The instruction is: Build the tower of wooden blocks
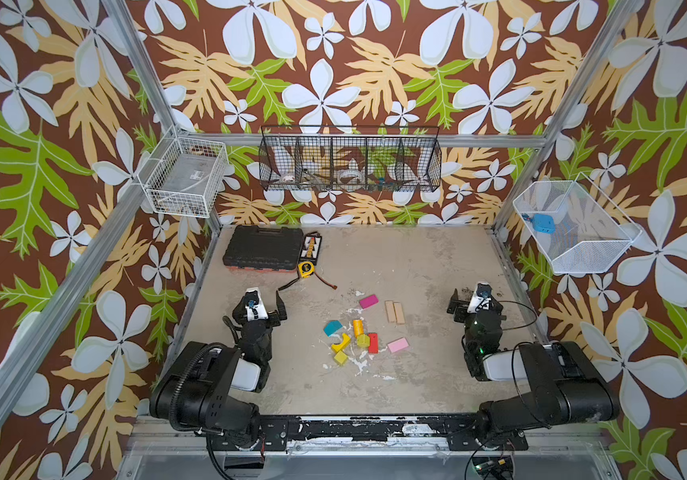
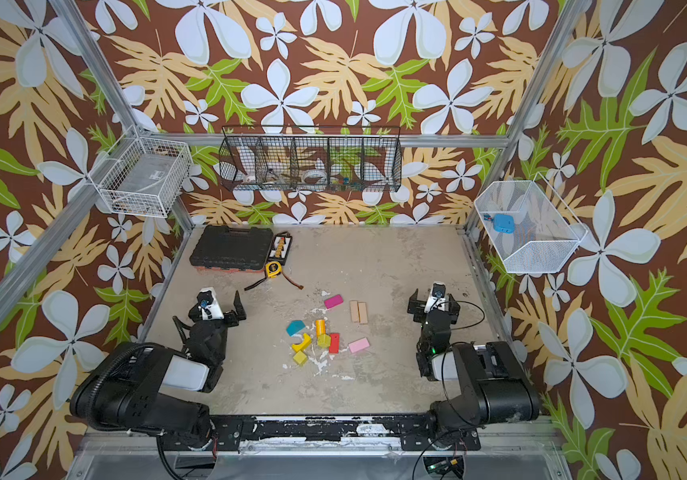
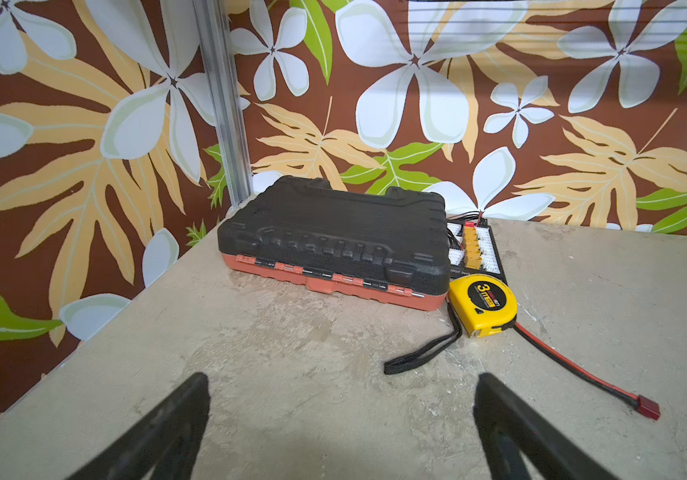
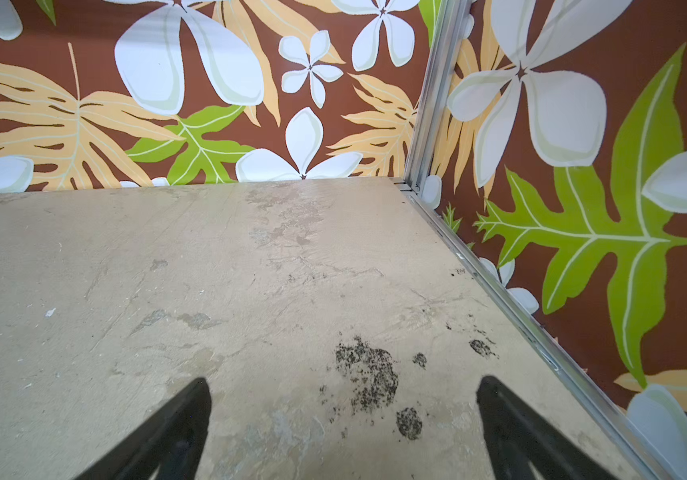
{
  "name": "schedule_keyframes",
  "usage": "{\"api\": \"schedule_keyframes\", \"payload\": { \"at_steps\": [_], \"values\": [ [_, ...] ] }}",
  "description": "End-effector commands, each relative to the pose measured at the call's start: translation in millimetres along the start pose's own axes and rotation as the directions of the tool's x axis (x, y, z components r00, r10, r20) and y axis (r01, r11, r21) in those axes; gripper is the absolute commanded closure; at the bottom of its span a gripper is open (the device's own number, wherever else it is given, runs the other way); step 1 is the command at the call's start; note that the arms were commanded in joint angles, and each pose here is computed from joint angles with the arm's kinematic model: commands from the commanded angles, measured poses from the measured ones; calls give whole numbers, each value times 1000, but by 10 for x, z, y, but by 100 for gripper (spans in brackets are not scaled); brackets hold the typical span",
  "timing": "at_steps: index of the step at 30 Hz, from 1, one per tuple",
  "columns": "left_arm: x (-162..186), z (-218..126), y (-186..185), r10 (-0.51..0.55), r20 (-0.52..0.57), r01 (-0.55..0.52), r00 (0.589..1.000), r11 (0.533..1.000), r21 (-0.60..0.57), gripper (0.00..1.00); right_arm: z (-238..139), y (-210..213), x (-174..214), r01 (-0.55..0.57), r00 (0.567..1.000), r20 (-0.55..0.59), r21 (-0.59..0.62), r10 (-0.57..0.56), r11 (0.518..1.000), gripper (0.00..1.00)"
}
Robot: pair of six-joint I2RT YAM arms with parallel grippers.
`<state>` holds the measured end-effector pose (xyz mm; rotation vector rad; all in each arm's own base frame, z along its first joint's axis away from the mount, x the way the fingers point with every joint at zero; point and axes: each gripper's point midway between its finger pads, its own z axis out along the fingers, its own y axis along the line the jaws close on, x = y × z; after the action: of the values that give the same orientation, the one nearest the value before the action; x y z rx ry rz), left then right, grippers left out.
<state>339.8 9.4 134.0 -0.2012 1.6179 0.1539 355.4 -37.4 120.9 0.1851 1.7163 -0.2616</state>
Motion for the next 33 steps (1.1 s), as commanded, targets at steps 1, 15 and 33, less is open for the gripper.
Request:
{"api": "schedule_keyframes", "payload": {
  "at_steps": [1, 15, 33],
  "values": [
    [-86, 1, 6, -19, 34, 20, 999, 1000, -2, 0, 4, -10, -29, -6, 1000, 9, 8, 6, 1000, 0],
    [-88, 3, 4, -19, 34, 19, 999, 1000, -2, 0, 4, -11, -29, -6, 1000, 9, 8, 6, 1000, 0],
    [-684, -527, 110, -176, 217, 186, 960, 982, -25, 0, -24, -145, -647, -76, 993, -78, 96, 84, 992, 0]
  ]
}}
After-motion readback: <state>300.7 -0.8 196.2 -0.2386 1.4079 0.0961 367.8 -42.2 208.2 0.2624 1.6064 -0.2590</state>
